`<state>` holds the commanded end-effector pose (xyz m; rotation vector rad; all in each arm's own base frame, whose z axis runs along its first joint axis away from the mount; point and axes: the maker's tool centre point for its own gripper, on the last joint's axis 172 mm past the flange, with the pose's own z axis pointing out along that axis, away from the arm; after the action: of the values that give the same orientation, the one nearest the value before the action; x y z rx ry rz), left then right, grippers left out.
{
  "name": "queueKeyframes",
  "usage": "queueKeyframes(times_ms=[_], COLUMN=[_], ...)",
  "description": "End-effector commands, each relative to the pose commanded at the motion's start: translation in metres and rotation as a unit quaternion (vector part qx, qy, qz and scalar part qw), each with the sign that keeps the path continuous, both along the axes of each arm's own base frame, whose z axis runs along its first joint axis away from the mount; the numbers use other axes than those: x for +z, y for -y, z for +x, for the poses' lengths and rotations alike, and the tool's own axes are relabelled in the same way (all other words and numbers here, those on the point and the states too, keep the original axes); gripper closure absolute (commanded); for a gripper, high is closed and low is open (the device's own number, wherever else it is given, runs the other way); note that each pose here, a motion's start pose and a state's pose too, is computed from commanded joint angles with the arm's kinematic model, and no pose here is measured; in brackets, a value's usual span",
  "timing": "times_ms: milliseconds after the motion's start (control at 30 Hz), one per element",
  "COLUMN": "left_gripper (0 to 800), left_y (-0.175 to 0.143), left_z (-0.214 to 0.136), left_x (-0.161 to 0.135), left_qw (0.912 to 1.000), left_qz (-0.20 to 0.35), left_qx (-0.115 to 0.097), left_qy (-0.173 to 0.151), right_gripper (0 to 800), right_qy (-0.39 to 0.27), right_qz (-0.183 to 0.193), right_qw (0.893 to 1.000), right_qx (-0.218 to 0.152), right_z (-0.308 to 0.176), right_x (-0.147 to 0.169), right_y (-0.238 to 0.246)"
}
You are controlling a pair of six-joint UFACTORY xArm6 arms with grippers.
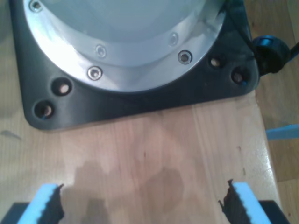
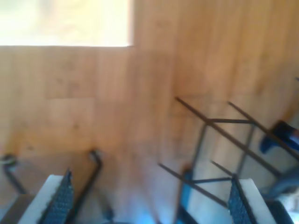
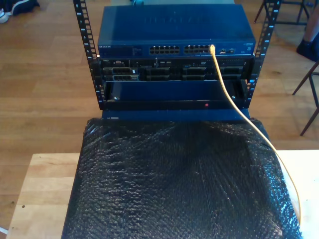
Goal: Grab the cable and plug it in
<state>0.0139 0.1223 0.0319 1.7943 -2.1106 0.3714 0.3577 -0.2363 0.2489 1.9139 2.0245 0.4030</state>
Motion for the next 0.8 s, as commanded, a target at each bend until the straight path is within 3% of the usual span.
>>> queueKeyframes(times_ms=[433, 800], left_gripper=[0, 0], left_y=[0.000, 0.000], left_z=[0.000, 0.000], left_x=[0.000, 0.000], left_qw=[1.0000, 1.0000], left_qz=[0.000, 0.000], left_qx=[0.000, 0.000], left_qy=[0.000, 0.000], right_gripper=[4, 4], right_qy=[-0.156, -0.175], right_qz=[0.008, 0.022], right_qw=[0.988, 0.984], right_qx=[0.018, 0.030], right_z=[-0.159, -0.249], right_x=[-0.047, -0.071], right_y=[0.013, 0.010])
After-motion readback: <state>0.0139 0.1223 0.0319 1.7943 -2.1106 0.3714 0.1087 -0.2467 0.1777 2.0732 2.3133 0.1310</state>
